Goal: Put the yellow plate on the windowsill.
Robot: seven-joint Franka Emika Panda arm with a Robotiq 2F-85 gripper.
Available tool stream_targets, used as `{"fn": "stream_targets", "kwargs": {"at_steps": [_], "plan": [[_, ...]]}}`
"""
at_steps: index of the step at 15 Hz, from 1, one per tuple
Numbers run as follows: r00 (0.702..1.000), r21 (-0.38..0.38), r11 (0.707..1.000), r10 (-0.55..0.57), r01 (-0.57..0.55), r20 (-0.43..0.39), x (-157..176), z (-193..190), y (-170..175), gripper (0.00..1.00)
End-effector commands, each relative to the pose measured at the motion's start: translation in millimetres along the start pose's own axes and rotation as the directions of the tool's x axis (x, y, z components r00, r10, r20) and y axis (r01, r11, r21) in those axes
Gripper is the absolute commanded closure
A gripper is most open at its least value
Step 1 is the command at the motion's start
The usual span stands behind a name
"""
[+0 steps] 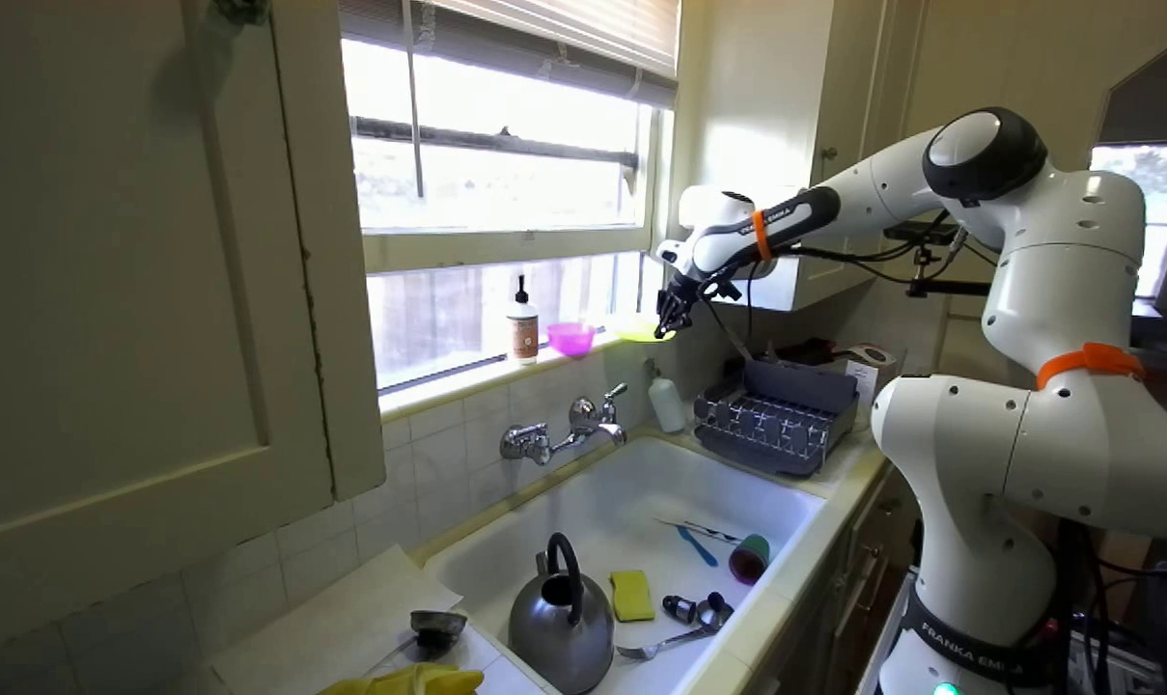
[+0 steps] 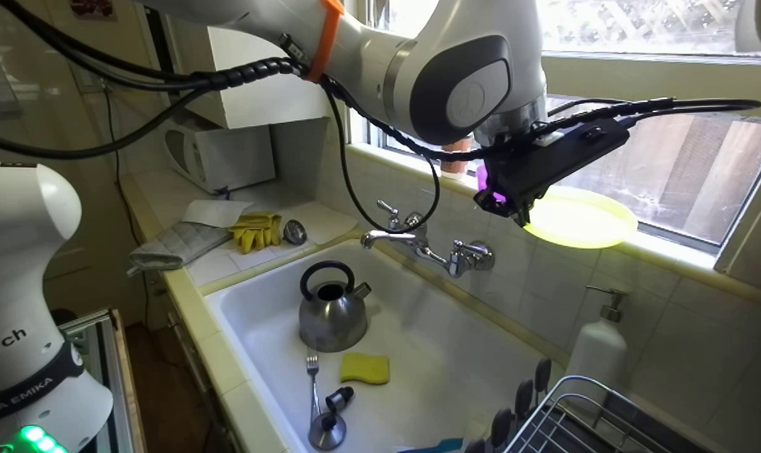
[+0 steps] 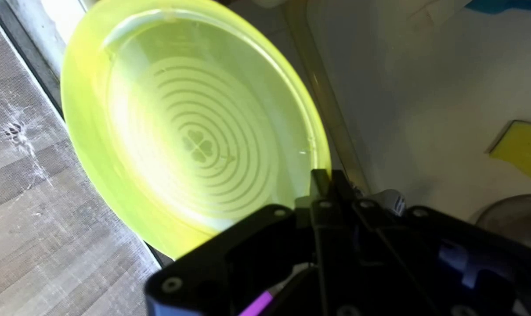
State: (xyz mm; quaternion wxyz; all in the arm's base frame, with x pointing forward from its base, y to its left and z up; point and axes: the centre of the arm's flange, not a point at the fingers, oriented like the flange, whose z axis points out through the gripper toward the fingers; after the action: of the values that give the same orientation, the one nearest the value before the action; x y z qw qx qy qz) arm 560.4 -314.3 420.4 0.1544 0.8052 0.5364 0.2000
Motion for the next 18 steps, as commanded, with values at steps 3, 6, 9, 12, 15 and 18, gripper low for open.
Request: {"fn": "stream_targets", "kwargs": {"at_steps": [3,6,9,12,15,18], "plan": [[1.0,0.024,1.0,-0.014,0.014,0.024,-4.2,12.3,18.2,0.99],[0.999,0.049,0.998,-0.029,0.027,0.024,-3.0,17.6,26.5,0.99],[0.999,0.064,0.997,-0.046,0.045,0.017,-0.3,23.3,35.5,0.99],[0.998,0.065,0.996,-0.063,0.062,0.015,1.8,28.4,41.7,0.99],[0.997,0.062,0.995,-0.082,0.081,0.009,2.6,35.6,47.2,0.99],[0.996,0.064,0.994,-0.094,0.093,0.007,2.5,40.3,51.5,0.99]]}}
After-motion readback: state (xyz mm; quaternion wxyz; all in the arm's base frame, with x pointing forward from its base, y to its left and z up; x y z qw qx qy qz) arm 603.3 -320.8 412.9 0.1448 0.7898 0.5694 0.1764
